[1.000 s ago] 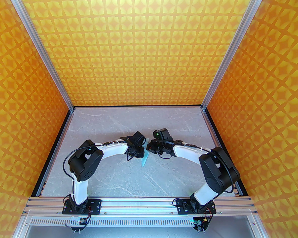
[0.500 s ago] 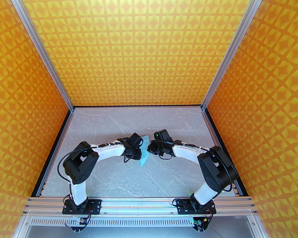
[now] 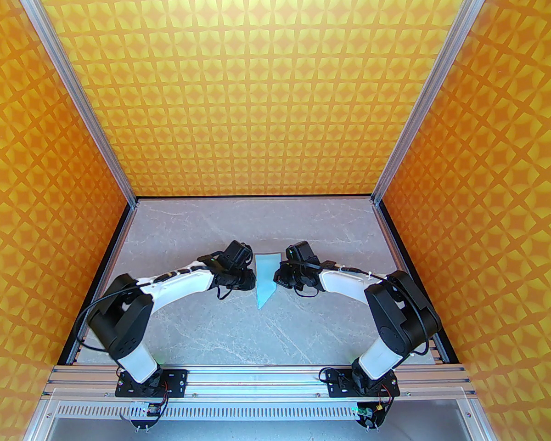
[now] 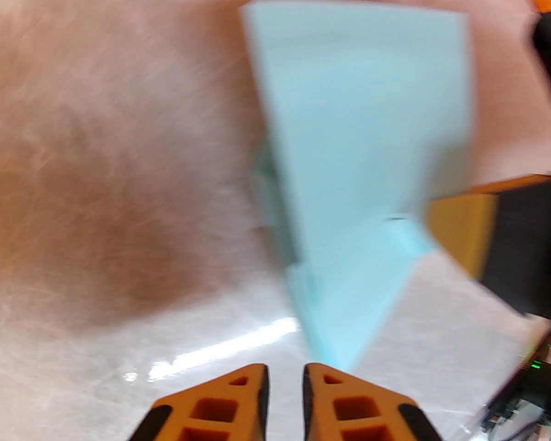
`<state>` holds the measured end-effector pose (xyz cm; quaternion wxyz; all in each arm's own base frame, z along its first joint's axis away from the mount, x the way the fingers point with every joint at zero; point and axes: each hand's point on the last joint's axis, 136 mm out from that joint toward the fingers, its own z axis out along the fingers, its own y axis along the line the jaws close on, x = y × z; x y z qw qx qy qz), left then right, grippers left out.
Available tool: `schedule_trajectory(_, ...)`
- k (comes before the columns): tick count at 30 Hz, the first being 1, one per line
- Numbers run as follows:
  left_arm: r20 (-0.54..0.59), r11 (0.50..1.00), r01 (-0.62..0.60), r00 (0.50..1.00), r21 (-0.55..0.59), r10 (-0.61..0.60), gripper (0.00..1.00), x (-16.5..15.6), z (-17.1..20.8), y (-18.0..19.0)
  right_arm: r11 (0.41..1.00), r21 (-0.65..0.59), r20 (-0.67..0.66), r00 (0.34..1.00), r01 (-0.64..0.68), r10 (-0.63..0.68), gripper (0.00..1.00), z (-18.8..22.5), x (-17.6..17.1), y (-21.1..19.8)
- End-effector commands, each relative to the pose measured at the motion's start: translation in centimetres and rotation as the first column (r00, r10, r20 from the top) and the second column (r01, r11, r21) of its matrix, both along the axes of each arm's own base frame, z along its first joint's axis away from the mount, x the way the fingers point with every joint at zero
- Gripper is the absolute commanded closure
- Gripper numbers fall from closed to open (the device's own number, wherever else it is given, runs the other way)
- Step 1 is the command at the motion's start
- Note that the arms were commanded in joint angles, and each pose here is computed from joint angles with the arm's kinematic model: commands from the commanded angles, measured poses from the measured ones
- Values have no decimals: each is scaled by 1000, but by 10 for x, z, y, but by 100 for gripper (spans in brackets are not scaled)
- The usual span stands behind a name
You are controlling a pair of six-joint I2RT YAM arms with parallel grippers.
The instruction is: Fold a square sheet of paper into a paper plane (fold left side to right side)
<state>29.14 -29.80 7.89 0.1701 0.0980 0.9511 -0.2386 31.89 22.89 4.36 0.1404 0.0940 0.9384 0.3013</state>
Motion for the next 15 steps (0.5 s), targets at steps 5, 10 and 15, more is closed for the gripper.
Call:
schedule_trajectory(5, -65, 994, 61, 996, -92, -67, 87, -12, -22, -25, 1000, -2, 8, 1000, 15, -15, 100, 1, -1, -3)
schedule_trajectory(10, -66, 993, 64, 995, -100, -71, 87, -7, -29, -29, 1000, -3, 5, 1000, 13, -13, 100, 0, -2, -3)
schedule_trajectory(15, -81, 994, 71, 994, -87, -78, 87, -7, -39, -30, 1000, 6, 1, 1000, 12, -12, 100, -1, -1, -2)
